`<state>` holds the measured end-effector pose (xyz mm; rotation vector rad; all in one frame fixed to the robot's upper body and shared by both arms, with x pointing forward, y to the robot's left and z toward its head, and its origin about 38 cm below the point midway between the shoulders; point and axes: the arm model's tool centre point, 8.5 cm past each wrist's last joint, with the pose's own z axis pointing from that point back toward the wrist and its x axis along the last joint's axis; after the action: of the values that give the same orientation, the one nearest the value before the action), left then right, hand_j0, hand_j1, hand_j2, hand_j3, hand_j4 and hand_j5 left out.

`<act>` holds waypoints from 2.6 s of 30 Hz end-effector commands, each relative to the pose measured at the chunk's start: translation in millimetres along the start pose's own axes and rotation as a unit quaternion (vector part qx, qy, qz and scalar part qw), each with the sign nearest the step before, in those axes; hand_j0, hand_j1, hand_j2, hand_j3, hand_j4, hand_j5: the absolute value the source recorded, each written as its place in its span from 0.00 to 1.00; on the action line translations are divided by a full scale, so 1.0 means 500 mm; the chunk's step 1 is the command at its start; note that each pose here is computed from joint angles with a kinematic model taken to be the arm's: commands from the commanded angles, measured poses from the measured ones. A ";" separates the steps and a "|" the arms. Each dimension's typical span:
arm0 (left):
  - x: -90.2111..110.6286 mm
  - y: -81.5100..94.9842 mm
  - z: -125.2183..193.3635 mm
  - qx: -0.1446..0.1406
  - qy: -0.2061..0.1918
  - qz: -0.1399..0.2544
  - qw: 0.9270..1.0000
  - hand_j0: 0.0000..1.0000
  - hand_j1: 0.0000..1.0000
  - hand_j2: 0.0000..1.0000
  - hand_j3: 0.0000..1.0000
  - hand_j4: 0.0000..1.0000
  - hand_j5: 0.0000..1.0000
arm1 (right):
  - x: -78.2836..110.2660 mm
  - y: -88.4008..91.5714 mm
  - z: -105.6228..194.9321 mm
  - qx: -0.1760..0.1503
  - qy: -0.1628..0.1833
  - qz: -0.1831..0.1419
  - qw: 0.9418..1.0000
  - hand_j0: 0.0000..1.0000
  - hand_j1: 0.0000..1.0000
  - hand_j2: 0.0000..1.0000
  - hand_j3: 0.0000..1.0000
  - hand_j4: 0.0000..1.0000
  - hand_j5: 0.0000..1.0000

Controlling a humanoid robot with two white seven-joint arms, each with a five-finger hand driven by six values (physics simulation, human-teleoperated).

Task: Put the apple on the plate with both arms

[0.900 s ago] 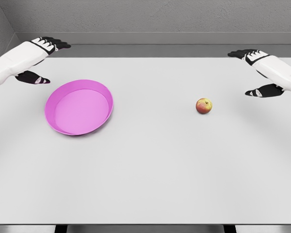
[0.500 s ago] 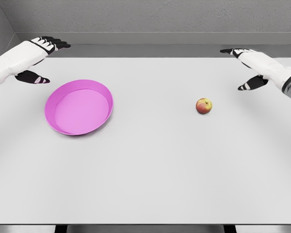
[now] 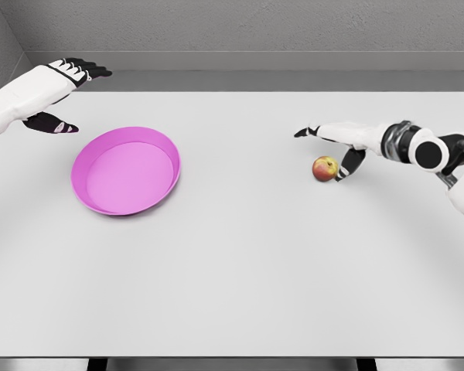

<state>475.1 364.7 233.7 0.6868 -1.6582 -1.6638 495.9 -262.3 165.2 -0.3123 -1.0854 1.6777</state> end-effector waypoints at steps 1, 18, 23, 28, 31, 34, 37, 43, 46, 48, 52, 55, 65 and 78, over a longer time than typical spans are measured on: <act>-0.002 0.001 0.001 0.002 0.001 0.002 1.000 1.00 1.00 1.00 1.00 1.00 1.00 | -0.016 0.020 -0.011 0.022 0.013 -0.008 1.000 1.00 1.00 1.00 1.00 1.00 1.00; -0.001 0.002 0.001 0.002 0.001 0.002 1.000 1.00 1.00 1.00 1.00 1.00 1.00 | -0.009 -0.009 0.008 0.027 0.015 0.001 1.000 1.00 1.00 1.00 1.00 1.00 1.00; -0.002 0.001 0.001 0.002 0.001 0.002 1.000 1.00 1.00 1.00 1.00 1.00 1.00 | 0.011 -0.013 0.019 0.036 0.001 0.015 0.999 1.00 1.00 1.00 1.00 1.00 1.00; -0.002 0.001 0.001 0.001 0.001 0.001 1.000 1.00 1.00 1.00 1.00 1.00 1.00 | 0.009 -0.011 0.018 0.037 0.001 0.014 0.999 1.00 1.00 1.00 1.00 1.00 1.00; -0.002 0.003 0.002 0.002 0.002 0.001 1.000 1.00 1.00 1.00 1.00 1.00 1.00 | 0.008 -0.009 0.018 0.038 0.002 0.013 0.999 0.95 0.95 0.95 0.95 0.95 0.95; -0.002 0.002 0.002 0.002 0.001 0.001 1.000 1.00 1.00 1.00 1.00 1.00 1.00 | 0.007 -0.006 0.017 0.039 0.002 0.013 0.999 0.84 0.84 0.84 0.84 0.84 0.84; -0.002 0.003 0.002 0.002 0.002 0.001 1.000 1.00 1.00 1.00 1.00 1.00 1.00 | 0.000 0.000 0.021 0.043 0.005 0.014 0.999 0.77 0.77 0.77 0.77 0.77 0.77; -0.002 0.003 0.002 0.002 0.002 0.001 1.000 1.00 1.00 1.00 1.00 1.00 1.00 | 0.003 0.003 0.019 0.045 0.003 0.015 0.999 0.60 0.60 0.60 0.60 0.60 0.60; -0.002 0.002 0.002 0.002 0.002 0.002 1.000 1.00 1.00 1.00 1.00 1.00 1.00 | 0.003 0.006 0.018 0.048 0.003 0.016 0.999 0.57 0.57 0.57 0.57 0.57 0.57; -0.002 0.002 0.002 0.002 0.002 0.002 1.000 1.00 1.00 1.00 1.00 1.00 1.00 | 0.003 0.009 0.017 0.050 0.003 0.017 0.999 0.52 0.52 0.52 0.52 0.52 0.52; -0.002 0.002 0.002 0.001 0.002 0.001 1.000 1.00 1.00 1.00 1.00 1.00 1.00 | 0.004 0.007 0.018 0.048 0.002 0.017 0.999 0.50 0.50 0.50 0.50 0.50 0.50; -0.002 0.002 0.002 0.002 0.002 0.002 1.000 1.00 1.00 1.00 1.00 1.00 1.00 | 0.011 0.002 0.019 0.045 -0.002 0.020 0.999 0.48 0.48 0.48 0.48 0.48 0.48; -0.002 0.002 0.002 0.001 0.002 0.001 1.000 1.00 1.00 1.00 1.00 1.00 1.00 | 0.049 -0.015 0.024 0.034 -0.025 0.035 0.998 0.44 0.44 0.44 0.44 0.44 0.44; -0.011 0.005 0.011 -0.001 0.008 -0.002 1.000 1.00 1.00 1.00 1.00 1.00 1.00 | 0.104 -0.027 0.031 0.024 -0.061 0.056 0.996 0.34 0.34 0.34 0.34 0.34 0.34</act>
<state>475.0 369.1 234.3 0.6963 -1.6464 -1.6648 475.4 -229.6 195.6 -0.2522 -1.1137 1.8312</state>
